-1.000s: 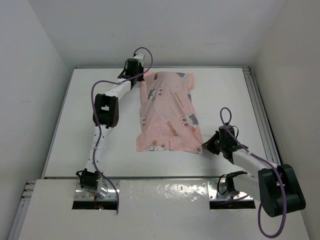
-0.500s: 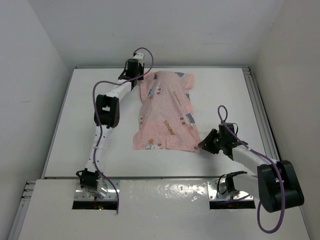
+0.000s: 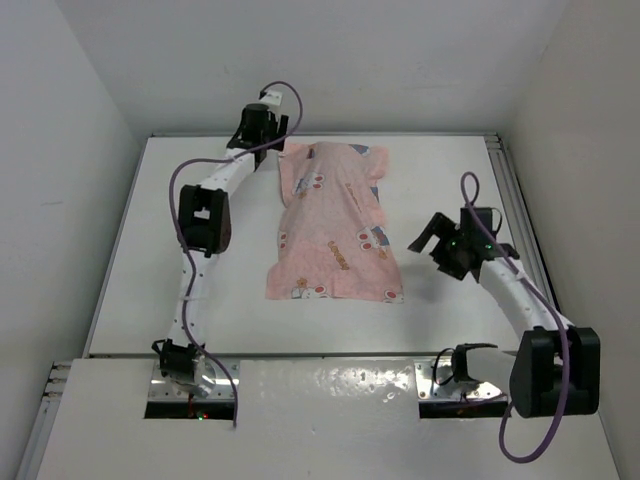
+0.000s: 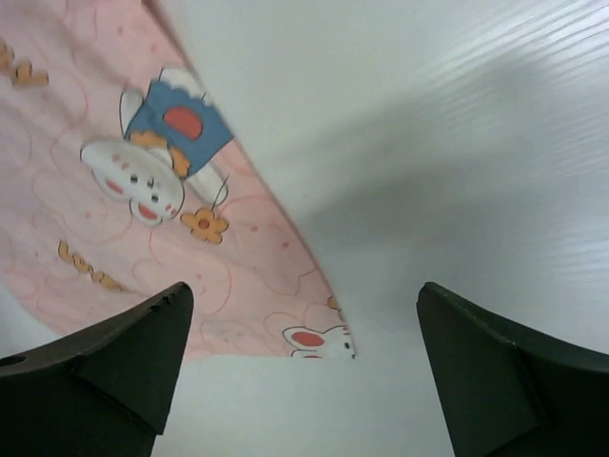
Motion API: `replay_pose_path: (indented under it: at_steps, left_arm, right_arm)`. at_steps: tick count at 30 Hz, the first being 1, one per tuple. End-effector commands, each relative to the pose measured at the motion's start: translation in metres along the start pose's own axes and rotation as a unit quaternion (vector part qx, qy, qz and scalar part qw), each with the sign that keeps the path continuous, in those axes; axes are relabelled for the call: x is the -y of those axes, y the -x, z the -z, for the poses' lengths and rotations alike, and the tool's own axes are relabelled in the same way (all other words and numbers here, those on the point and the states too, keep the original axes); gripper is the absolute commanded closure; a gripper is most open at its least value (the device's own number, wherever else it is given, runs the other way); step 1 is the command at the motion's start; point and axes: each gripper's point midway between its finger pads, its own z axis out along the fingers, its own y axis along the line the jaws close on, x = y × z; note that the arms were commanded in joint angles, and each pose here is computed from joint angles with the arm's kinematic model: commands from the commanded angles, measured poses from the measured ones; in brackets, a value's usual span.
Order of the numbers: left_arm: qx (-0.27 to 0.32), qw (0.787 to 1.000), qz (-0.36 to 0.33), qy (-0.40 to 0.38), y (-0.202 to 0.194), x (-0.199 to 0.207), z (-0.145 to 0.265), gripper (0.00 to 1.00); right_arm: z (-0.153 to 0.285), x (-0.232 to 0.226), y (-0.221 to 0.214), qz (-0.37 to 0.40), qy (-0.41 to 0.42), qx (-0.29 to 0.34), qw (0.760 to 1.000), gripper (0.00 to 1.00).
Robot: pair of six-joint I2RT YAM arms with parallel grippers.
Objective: Put the pillow into the pillowcase
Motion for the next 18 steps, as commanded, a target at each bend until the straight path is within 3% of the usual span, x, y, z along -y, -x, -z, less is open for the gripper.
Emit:
replay_pose_path:
  at_steps: [1,2,3,4,5,6,9,13,18]
  left_arm:
    - [0.080,0.995,-0.036,0.042,0.120,-0.050,0.081,0.28]
    - [0.042,0.996,-0.071,0.024,0.098,-0.047,0.087,0.27]
    - [0.052,0.995,-0.080,0.012,0.116,-0.049,0.110,0.25]
    - [0.036,0.995,-0.092,0.003,0.110,-0.048,0.119,0.20]
    - [-0.007,0.993,-0.118,-0.013,0.083,-0.045,0.127,0.18]
    - [-0.004,0.992,-0.127,-0.007,0.093,-0.053,0.149,0.13]
    - [-0.048,0.985,-0.158,0.054,0.068,-0.082,0.186,0.08]
    - [-0.105,0.985,-0.118,0.062,0.023,-0.113,0.219,0.08]
    - [-0.123,0.990,-0.049,0.041,-0.003,-0.129,0.255,0.07]
  right_arm:
    - [0.030,0.026,0.033,0.010,-0.083,0.027,0.996,0.01]
    - [0.039,0.026,0.053,0.015,-0.097,0.044,0.994,0.01]
    - [0.043,0.028,0.061,0.017,-0.105,0.047,0.993,0.01]
    - [0.053,0.023,0.074,0.019,-0.109,0.053,0.992,0.01]
    - [0.055,0.029,0.082,0.018,-0.126,0.053,0.990,0.01]
    - [0.059,0.031,0.089,0.017,-0.135,0.056,0.989,0.01]
    - [0.079,0.040,0.118,0.002,-0.185,0.076,0.980,0.01]
    - [0.100,0.046,0.155,-0.033,-0.223,0.116,0.967,0.01]
    - [0.108,0.049,0.158,-0.026,-0.238,0.105,0.965,0.01]
